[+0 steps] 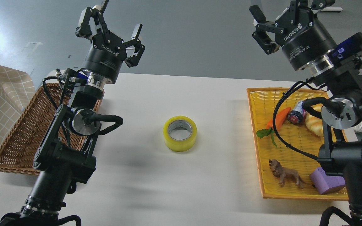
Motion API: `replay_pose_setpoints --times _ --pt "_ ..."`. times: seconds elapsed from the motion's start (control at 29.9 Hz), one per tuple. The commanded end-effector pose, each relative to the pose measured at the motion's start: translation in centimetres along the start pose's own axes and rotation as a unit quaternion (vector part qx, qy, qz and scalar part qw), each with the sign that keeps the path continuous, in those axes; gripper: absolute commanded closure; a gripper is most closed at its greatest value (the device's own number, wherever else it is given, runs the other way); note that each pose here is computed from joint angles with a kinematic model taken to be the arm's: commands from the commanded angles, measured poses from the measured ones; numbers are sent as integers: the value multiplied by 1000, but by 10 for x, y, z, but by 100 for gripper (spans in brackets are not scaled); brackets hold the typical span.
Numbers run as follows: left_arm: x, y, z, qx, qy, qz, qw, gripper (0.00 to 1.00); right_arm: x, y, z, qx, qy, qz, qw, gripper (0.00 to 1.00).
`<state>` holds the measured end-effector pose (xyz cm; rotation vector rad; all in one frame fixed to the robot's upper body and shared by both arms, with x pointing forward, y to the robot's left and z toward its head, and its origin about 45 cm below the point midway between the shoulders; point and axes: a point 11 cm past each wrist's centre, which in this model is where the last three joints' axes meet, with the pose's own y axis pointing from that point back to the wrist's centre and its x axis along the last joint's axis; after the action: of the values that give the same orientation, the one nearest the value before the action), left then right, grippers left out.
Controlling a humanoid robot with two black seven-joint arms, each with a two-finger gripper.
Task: Place and transfer tape with both arms
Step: 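Reach the left gripper toward the tape roll on the table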
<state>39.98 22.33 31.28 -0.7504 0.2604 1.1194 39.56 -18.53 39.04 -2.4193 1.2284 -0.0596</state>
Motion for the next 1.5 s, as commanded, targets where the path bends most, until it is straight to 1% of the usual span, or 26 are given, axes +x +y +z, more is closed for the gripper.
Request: replay_pose_setpoints --times 0.0,0.2,0.27,0.37,0.4,0.5,0.64,0.74,0.84,0.9,0.94,0.97,1.07,1.24,1.37,1.47 --pt "2 2 3 -15 -1 5 1000 2 -6 -13 -10 7 8 -14 1000 0" --pt "-4 -1 1 -14 -2 -8 1000 2 -7 -11 -5 0 6 -16 1000 0" --pt "-5 0 0 -13 -24 -11 1000 2 -5 -8 -1 -4 3 -12 1000 0" --pt "-9 -1 -9 4 -116 -25 993 2 -5 -7 1 -7 3 -11 1000 0" --pt "-13 0 -17 16 -178 -34 983 2 -5 -7 1 -7 2 -10 1000 0" --pt "-25 -2 -33 40 -299 -41 952 2 -5 -6 2 -9 2 -10 1000 0" --pt "-29 3 -48 70 -375 -67 922 2 -4 -5 4 -12 1 -8 1000 0" --pt "-28 9 -58 105 -428 -93 893 2 -2 -2 8 -16 -2 -4 1000 0" --pt "-24 9 -63 120 -516 -116 840 2 -1 1 11 -19 -4 -2 1000 0" --pt "-3 16 -75 138 -632 -126 752 2 1 2 14 -23 -5 2 1000 0" --pt "0 18 -81 141 -657 -133 729 2 2 3 17 -27 -7 4 1000 0" --pt "0 21 -89 141 -695 -150 688 2 5 3 20 -31 -9 8 999 0" --pt "-4 25 -98 137 -736 -178 639 2 6 4 22 -34 -10 10 999 0" --pt "6 34 -108 173 -745 -172 621 2 6 3 21 -32 -9 9 999 0" --pt "14 49 -119 208 -756 -180 593 2 5 3 20 -32 -9 8 999 0" --pt "14 55 -121 211 -761 -195 581 2 4 2 19 -31 -8 6 999 0"
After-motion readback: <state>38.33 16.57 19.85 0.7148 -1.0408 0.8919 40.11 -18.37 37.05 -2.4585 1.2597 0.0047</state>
